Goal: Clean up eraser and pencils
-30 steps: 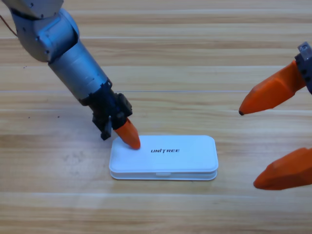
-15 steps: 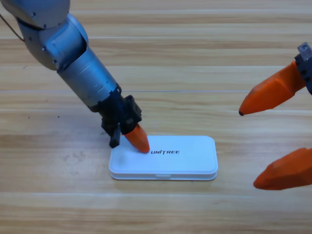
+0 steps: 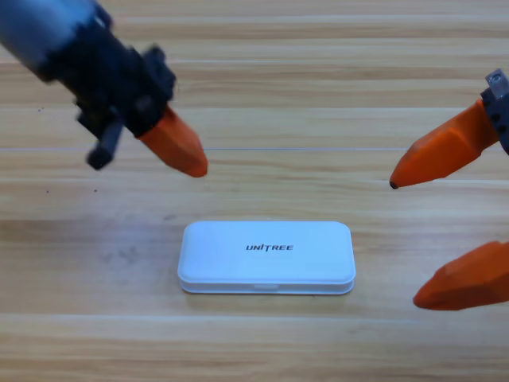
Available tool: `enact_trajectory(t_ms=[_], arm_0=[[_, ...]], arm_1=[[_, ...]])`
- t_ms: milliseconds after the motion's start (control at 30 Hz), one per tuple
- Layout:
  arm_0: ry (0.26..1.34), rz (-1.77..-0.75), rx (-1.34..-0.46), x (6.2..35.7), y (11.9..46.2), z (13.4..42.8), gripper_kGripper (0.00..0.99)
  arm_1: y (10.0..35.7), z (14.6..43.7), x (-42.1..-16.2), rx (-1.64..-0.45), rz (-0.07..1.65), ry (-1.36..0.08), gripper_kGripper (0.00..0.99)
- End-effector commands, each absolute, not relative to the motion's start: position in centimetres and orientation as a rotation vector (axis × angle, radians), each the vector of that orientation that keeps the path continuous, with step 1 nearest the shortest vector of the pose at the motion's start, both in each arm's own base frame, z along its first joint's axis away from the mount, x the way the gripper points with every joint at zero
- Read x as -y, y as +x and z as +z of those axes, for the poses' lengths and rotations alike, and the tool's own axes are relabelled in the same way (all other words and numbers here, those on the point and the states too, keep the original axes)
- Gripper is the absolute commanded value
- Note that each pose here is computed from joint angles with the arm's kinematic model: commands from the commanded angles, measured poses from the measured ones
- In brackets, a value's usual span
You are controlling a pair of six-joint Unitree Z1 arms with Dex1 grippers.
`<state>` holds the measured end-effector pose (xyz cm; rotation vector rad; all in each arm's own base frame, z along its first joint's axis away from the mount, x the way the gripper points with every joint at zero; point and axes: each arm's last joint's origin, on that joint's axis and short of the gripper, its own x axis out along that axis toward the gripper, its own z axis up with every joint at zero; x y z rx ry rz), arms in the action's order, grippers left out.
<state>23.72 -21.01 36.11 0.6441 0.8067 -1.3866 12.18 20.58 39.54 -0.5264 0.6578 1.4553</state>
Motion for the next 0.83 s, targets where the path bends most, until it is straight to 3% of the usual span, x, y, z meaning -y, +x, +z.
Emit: enact_trajectory(t_ms=[33, 167, 200, 267, 300, 833], arm_0=[[0.664, -1.471, -0.815, 22.6, 18.9, 37.1, 0.000], [0.696, -1.504, -0.808, 23.8, 17.5, 37.1, 0.000], [0.700, -1.507, -0.809, 24.0, 17.1, 37.1, 0.094], [0.705, -1.497, -0.813, 23.9, 16.6, 37.3, 0.767], [0.699, -1.493, -0.819, 23.7, 16.5, 37.3, 0.966], [0.658, -1.490, -0.843, 23.2, 16.0, 37.4, 0.990]], arm_1=[[11.7, 39.2, -20.7, -0.652, 1.476, -0.516, 0.990], [11.8, 39.1, -20.8, -0.658, 1.474, -0.517, 0.990], [11.8, 39.1, -20.8, -0.658, 1.474, -0.517, 0.990], [11.8, 39.1, -20.8, -0.658, 1.474, -0.517, 0.990], [11.8, 39.1, -20.8, -0.658, 1.474, -0.517, 0.990], [11.8, 39.0, -20.7, -0.660, 1.472, -0.517, 0.990]])
